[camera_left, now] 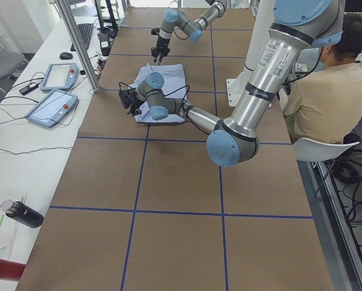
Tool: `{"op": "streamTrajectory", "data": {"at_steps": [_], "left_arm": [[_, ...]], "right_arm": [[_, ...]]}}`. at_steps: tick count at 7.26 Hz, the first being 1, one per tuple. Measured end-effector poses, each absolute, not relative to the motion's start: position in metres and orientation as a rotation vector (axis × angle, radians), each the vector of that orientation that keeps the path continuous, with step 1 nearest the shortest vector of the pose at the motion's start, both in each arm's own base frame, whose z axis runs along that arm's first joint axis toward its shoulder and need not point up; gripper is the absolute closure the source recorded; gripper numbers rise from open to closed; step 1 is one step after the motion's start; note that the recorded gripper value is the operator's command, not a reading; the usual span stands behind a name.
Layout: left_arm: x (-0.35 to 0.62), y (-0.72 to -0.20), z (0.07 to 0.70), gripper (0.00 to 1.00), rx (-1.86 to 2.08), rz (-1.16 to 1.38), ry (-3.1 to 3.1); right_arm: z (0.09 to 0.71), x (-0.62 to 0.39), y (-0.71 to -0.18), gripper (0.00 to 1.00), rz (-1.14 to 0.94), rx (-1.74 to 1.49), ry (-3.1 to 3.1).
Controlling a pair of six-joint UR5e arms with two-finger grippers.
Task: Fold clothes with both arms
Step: 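Lower the right gripper to the folded shirt's side edge and grasp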
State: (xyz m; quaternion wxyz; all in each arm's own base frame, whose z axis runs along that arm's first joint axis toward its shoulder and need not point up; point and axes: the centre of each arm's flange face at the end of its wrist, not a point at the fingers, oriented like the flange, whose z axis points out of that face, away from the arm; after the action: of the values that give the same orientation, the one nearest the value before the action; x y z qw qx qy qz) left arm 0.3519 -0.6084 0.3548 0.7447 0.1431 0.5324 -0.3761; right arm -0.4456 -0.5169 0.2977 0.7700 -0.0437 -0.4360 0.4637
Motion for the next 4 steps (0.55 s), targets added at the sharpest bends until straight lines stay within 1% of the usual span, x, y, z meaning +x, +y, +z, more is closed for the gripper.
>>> {"op": "streamTrajectory", "data": {"at_steps": [2, 4], "left_arm": [[0.346, -0.605, 0.358, 0.39, 0.316, -0.827, 1.165], [0.342, -0.603, 0.357, 0.39, 0.325, -0.831, 1.167]], "right_arm": [[0.329, -0.444, -0.463, 0.38, 0.962, -0.120, -0.918], [0.356, -0.447, -0.436, 0.38, 0.943, -0.134, -0.881]]}}
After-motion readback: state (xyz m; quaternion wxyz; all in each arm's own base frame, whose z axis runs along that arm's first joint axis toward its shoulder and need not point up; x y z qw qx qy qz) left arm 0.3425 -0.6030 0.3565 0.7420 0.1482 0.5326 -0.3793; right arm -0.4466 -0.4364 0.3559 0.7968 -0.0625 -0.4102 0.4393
